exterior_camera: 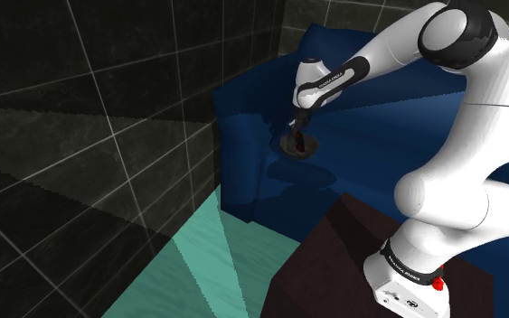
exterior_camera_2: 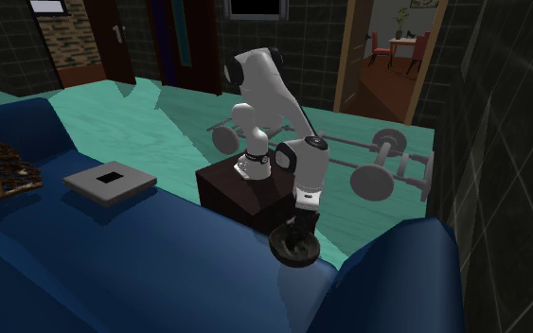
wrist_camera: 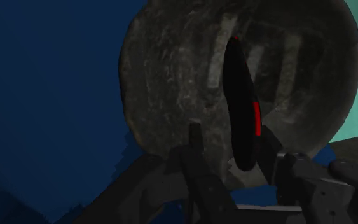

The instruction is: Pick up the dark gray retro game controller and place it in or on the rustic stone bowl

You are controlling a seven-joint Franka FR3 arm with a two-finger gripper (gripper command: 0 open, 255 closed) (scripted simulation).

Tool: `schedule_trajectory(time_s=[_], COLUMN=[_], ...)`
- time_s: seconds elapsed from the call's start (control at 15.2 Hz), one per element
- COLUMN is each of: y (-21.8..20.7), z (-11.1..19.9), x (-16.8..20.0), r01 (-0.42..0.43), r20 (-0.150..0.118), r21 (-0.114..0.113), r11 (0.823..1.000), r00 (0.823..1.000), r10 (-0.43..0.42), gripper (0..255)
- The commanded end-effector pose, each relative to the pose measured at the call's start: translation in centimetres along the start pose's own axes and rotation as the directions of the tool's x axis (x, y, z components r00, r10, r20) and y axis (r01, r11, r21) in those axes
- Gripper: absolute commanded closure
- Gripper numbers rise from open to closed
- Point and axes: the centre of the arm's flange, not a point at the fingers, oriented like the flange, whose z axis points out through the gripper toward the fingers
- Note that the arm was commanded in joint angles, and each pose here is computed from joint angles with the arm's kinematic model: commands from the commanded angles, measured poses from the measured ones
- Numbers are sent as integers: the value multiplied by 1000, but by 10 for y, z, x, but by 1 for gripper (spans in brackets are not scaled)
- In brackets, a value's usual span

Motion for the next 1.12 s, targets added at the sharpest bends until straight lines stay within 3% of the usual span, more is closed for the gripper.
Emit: schedule_trajectory(time_s=[0.0,0.26,0.53,1.06], y=[0,0,0,0], z=[1,1,-49,-49], x=[-1,0,0,0], r01=[0,0,0,0], r20=[2,2,2,2], r21=[1,1,1,1], r11=[1000,1000,1000,1000], r00=[1000,1000,1000,1000], r10=[0,0,0,0], gripper=[0,0,0,0])
